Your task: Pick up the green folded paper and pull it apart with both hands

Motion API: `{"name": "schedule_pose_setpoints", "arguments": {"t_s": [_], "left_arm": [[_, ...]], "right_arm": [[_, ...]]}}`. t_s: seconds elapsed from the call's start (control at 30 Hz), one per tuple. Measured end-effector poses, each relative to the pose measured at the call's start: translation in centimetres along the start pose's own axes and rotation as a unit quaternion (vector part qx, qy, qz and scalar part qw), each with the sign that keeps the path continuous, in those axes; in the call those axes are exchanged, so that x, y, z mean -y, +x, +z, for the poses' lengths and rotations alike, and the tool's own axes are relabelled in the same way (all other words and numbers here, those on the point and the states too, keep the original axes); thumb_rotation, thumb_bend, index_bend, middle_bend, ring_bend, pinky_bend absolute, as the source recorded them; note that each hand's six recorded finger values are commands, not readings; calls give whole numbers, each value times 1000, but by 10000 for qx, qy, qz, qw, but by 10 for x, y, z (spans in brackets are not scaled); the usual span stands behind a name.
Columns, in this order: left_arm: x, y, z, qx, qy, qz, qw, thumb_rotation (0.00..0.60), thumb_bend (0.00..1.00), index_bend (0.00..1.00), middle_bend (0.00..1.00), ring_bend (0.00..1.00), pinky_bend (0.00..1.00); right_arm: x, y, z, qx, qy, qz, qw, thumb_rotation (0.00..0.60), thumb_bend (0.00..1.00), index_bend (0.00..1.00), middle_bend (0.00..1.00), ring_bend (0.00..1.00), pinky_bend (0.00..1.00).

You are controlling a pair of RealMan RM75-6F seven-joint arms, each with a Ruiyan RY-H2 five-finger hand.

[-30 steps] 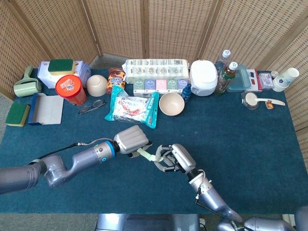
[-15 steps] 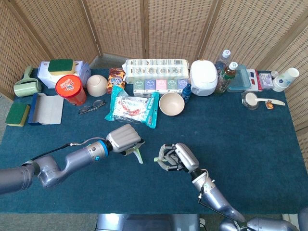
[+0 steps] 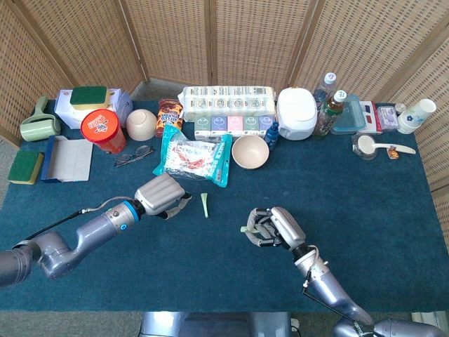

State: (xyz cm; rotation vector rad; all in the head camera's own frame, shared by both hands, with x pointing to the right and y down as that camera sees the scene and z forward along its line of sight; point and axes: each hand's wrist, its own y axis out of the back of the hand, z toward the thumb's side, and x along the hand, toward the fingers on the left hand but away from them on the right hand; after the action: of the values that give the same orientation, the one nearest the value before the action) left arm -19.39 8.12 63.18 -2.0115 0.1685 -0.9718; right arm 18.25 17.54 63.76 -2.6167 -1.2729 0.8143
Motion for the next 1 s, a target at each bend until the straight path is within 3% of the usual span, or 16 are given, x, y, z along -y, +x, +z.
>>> {"name": "schedule_pose_setpoints", "arguments": {"t_s": [0.1, 0.23, 0.37, 0.57, 0.77, 1.0], "left_arm": [[-2, -5, -4, -52, -22, 104, 9999, 600, 388, 634, 1000, 1000, 1000], [-5, -16, -10, -153, -64, 260, 9995, 600, 383, 565, 994, 998, 1000], [-4, -30, -17, -304, -122, 382, 9987, 600, 369, 448, 895, 890, 996], [-5, -60, -31, -663, -224, 661, 9954, 600, 318, 364, 716, 697, 863], [-4, -98, -46, -1137, -372, 1017, 9876, 600, 314, 339, 627, 611, 789], [13, -160, -66, -1990, -664, 1337, 9686, 600, 314, 322, 562, 536, 733]], "right_arm": [[-4, 3, -4, 29, 52, 16, 10000, 600, 404, 324, 699, 728, 730], [-7, 7, -7, 51, 110, 77, 9999, 600, 404, 144, 488, 512, 536], [-11, 10, -11, 88, 192, 101, 9997, 600, 403, 57, 351, 368, 417], [-25, 16, -17, 150, 350, -5, 9993, 600, 402, 32, 301, 272, 368], [-46, 28, -27, 303, 669, -251, 9970, 600, 402, 43, 283, 227, 337], [-74, 48, -40, 536, 1215, -663, 9889, 600, 402, 78, 277, 197, 301]]}}
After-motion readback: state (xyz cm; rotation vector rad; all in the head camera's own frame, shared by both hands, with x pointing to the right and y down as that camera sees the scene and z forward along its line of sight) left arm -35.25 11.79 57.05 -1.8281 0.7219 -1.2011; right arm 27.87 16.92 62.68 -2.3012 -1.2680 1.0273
